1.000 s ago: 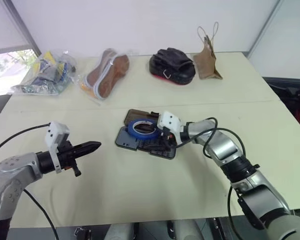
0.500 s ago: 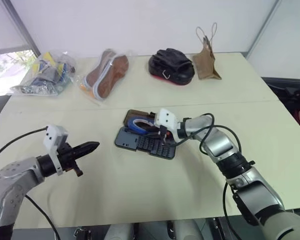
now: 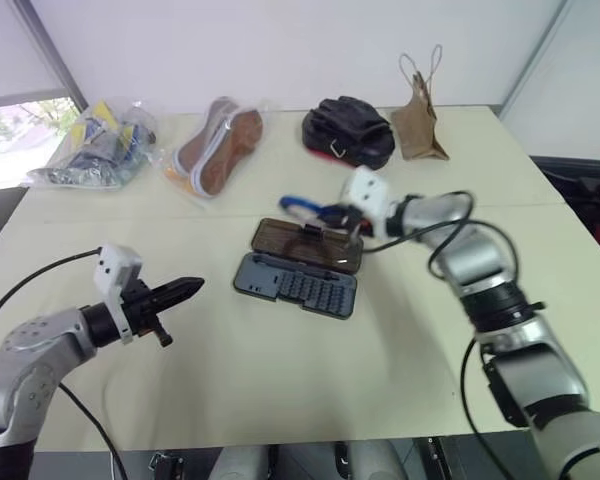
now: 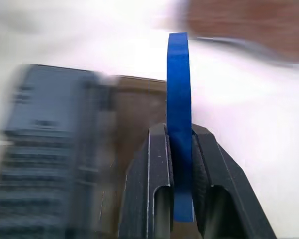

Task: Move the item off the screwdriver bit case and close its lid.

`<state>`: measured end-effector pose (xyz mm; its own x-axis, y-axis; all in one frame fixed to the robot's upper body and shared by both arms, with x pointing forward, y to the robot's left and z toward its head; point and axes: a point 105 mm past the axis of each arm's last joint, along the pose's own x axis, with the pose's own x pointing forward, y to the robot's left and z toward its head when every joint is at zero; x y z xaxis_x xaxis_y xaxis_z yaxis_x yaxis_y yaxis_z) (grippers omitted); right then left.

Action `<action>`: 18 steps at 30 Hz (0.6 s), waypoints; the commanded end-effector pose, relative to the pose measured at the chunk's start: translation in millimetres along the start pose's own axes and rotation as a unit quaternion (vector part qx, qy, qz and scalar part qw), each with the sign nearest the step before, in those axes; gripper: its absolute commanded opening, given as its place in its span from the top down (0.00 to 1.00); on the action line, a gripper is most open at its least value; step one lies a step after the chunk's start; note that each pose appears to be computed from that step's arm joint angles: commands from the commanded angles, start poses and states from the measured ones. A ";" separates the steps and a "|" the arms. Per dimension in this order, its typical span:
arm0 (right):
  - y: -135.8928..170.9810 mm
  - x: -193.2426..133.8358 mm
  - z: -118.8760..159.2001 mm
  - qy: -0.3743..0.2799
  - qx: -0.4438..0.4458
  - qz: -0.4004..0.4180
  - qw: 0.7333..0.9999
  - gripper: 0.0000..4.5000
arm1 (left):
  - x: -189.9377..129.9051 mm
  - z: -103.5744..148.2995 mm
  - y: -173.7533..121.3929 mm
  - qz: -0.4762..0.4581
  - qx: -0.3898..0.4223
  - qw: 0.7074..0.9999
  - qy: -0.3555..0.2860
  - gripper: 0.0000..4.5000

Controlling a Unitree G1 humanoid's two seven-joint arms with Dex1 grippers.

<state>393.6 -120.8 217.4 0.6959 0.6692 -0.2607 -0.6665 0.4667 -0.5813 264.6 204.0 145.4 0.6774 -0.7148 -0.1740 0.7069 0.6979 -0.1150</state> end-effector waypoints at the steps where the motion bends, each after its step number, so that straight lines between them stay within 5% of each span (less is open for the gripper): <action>1: -44.9 -38.6 -2.5 0.025 -0.032 -0.095 0.995 0.94 | 4.9 9.7 -2.8 -0.015 0.022 1.000 -0.012 1.00; 11: -80.5 -129.3 -89.6 0.252 -0.092 -0.195 0.943 0.94 | 25.5 17.6 -28.2 -0.113 0.018 0.993 -0.010 1.00; 18: -70.0 -135.4 -133.6 0.331 -0.130 -0.203 0.912 0.94 | 37.0 21.1 -35.6 -0.142 0.019 0.990 -0.011 1.00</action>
<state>379.3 -324.0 179.8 0.9186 -0.0645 -0.3899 -0.3281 0.4253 -0.8435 270.4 156.1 157.7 0.4709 -0.8723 -0.1317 0.8622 0.4866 -0.1406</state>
